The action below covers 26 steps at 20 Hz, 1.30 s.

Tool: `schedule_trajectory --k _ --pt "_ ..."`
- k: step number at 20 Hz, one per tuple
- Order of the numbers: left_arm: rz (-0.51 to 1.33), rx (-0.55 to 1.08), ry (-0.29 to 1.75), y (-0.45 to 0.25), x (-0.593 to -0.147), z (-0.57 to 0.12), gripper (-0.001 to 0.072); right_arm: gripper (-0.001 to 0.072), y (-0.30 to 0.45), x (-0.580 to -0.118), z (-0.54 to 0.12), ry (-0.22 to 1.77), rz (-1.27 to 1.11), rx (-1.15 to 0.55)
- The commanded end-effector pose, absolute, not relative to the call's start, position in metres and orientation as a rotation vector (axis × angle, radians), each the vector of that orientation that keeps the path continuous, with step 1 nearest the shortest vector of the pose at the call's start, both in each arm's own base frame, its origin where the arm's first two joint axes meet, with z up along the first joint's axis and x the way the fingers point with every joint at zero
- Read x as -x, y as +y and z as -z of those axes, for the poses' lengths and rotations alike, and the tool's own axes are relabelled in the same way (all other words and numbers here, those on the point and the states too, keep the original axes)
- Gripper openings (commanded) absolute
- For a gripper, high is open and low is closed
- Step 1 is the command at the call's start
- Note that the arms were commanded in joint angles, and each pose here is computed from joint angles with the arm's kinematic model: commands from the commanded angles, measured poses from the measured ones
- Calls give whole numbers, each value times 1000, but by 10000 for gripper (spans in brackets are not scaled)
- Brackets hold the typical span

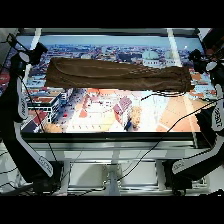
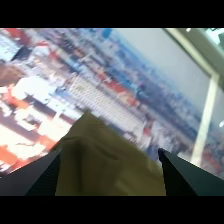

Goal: Fold the clothes and pants, and hang the long-sleeved shirts on hangers.

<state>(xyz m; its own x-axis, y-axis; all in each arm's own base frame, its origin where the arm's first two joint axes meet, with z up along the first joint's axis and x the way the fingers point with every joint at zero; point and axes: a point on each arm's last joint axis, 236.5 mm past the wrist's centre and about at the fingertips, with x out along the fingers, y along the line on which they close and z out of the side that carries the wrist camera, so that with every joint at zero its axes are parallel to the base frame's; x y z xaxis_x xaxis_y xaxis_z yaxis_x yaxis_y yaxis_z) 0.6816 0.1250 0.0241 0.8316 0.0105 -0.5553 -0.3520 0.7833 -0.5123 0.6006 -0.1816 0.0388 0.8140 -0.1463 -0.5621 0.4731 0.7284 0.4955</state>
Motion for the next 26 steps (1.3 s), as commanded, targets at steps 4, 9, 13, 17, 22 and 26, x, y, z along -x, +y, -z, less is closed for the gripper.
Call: schedule_trajectory --k 4,9,13,17,22,26 --pt "-160 639 1205 118 -554 51 711 498 -179 -582 -18 653 348 -618" --pt "-37 522 1278 76 -542 49 707 497 -178 -581 -17 662 347 -619" --pt "4 389 1181 70 -542 -9 706 497 -176 -578 -13 684 344 -621" --pt "-46 444 1239 87 -495 -7 700 497 -173 -574 -9 713 342 -620" --pt "-182 654 1044 80 -494 31 702 496 -172 -571 -6 730 341 -620" --pt "-209 861 908 67 -530 62 703 496 -171 -571 -6 734 340 -620"
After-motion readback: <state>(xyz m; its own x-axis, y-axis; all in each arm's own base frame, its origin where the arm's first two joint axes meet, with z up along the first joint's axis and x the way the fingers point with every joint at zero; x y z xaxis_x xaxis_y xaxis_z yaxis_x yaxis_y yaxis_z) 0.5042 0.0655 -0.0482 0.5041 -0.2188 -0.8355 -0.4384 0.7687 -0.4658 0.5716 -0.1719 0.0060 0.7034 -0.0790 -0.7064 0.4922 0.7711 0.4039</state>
